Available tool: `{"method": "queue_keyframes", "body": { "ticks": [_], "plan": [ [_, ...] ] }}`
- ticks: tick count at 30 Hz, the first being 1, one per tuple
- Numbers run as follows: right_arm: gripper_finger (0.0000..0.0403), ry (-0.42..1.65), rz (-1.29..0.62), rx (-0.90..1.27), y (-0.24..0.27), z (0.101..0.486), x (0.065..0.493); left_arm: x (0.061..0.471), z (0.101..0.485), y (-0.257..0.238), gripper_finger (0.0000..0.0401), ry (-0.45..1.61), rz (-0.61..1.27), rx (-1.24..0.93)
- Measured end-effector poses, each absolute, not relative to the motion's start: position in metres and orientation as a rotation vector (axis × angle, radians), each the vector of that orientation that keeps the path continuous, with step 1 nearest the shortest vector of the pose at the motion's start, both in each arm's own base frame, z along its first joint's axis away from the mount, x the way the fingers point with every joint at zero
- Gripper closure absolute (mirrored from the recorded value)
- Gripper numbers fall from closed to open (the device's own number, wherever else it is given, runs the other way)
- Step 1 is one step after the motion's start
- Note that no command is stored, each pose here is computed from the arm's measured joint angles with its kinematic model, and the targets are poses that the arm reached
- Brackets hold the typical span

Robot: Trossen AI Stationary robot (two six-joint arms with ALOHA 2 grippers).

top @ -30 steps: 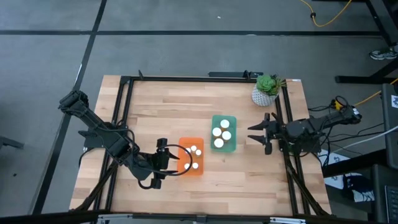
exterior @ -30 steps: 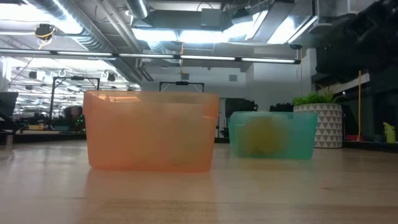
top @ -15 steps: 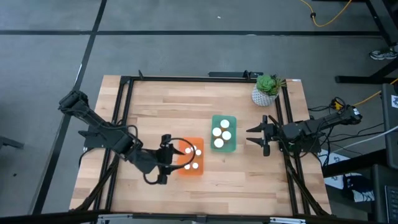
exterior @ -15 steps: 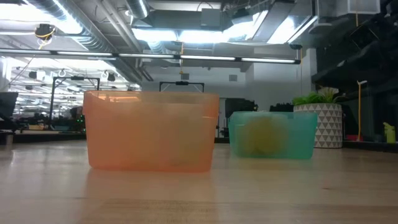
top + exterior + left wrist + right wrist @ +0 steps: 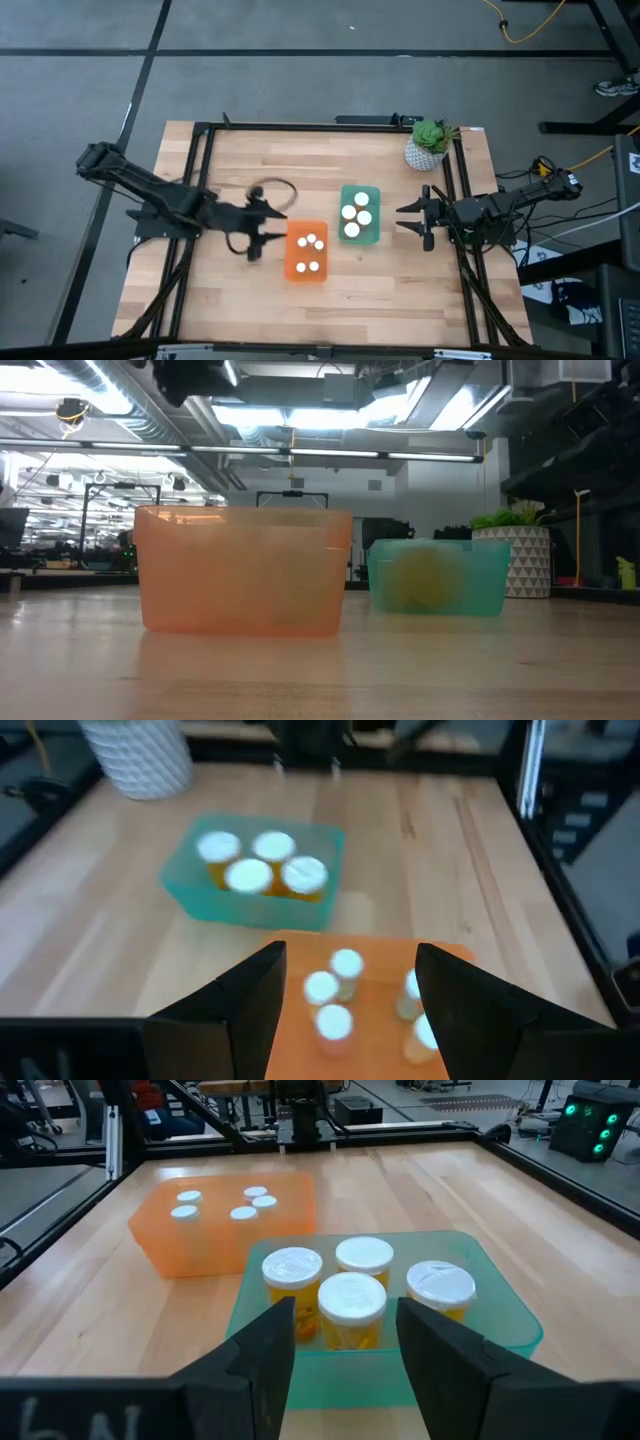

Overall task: Pick and place medicine bottles into bin by pill shape (circle, oval)
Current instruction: Return to Home Position

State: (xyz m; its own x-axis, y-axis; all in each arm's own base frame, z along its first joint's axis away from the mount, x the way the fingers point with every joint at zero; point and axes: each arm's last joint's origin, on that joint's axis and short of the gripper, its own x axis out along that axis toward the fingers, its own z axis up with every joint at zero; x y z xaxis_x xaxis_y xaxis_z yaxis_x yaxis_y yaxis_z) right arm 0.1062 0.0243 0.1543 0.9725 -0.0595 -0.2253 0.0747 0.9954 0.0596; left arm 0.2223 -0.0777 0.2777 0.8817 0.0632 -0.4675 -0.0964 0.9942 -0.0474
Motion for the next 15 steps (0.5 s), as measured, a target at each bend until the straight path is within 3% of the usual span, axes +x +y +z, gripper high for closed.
{"method": "queue_keyframes", "body": {
  "ticks": [15],
  "plan": [
    [0.0226, 0.226, -0.068, 0.068, 0.024, 0.154, 0.106, 0.136, 0.224, -0.021, 0.0184, 0.072, 0.141, -0.201]
  ]
}}
